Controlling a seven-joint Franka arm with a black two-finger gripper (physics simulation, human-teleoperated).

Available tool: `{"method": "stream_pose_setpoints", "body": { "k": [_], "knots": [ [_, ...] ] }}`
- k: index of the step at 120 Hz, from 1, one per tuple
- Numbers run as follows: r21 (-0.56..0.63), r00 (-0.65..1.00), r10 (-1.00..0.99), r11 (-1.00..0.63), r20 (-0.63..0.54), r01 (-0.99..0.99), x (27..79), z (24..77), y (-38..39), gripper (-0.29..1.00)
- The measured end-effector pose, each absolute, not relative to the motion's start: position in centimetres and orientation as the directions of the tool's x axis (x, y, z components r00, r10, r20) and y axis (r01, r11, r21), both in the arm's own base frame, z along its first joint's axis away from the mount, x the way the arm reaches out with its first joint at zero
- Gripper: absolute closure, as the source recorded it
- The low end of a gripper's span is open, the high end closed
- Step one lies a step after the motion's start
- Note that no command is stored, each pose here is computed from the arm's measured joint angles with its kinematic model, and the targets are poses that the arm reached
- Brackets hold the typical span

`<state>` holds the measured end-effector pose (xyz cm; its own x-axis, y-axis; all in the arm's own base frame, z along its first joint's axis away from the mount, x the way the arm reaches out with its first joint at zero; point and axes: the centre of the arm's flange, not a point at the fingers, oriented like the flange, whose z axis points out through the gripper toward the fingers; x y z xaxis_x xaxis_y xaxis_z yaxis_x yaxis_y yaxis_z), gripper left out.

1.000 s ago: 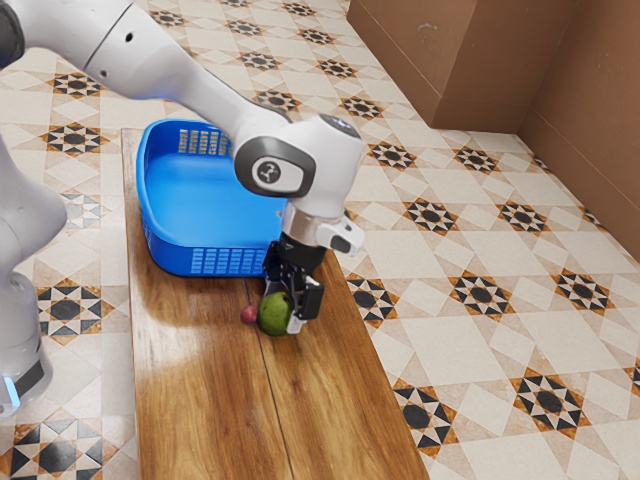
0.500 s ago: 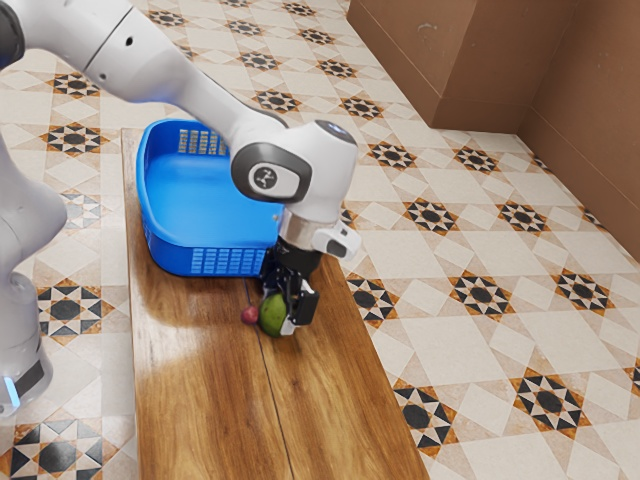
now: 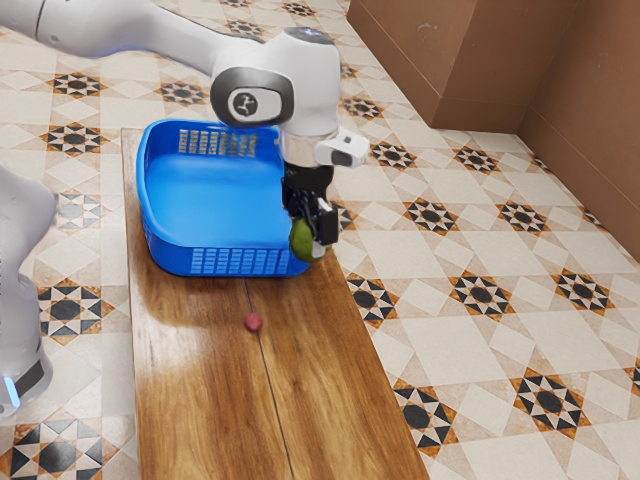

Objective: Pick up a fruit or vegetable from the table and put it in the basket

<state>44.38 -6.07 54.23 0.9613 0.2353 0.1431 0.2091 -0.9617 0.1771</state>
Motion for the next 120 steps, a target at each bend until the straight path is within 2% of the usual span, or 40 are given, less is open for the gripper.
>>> {"method": "stream_pose_setpoints", "body": {
  "k": [23,51,72,91,114,120],
  "knots": [
    [0.150,0.871,0.418,-0.908,0.258,0.391,41.8,59.0,3.1,0.31],
    [0.130,0.775,0.592,-0.805,0.221,0.578,38.2,59.4,12.0,0.30],
    [0.110,0.779,0.603,-0.798,0.175,0.593,37.4,58.8,12.9,0.30],
    [0.109,0.786,0.598,-0.801,0.156,0.588,37.2,58.6,12.9,0.10],
    [0.107,0.791,0.594,-0.805,0.148,0.584,37.4,58.5,12.9,0.03],
    [0.144,0.771,0.622,-0.782,0.137,0.606,38.6,59.0,13.3,0.02]
  ]
}}
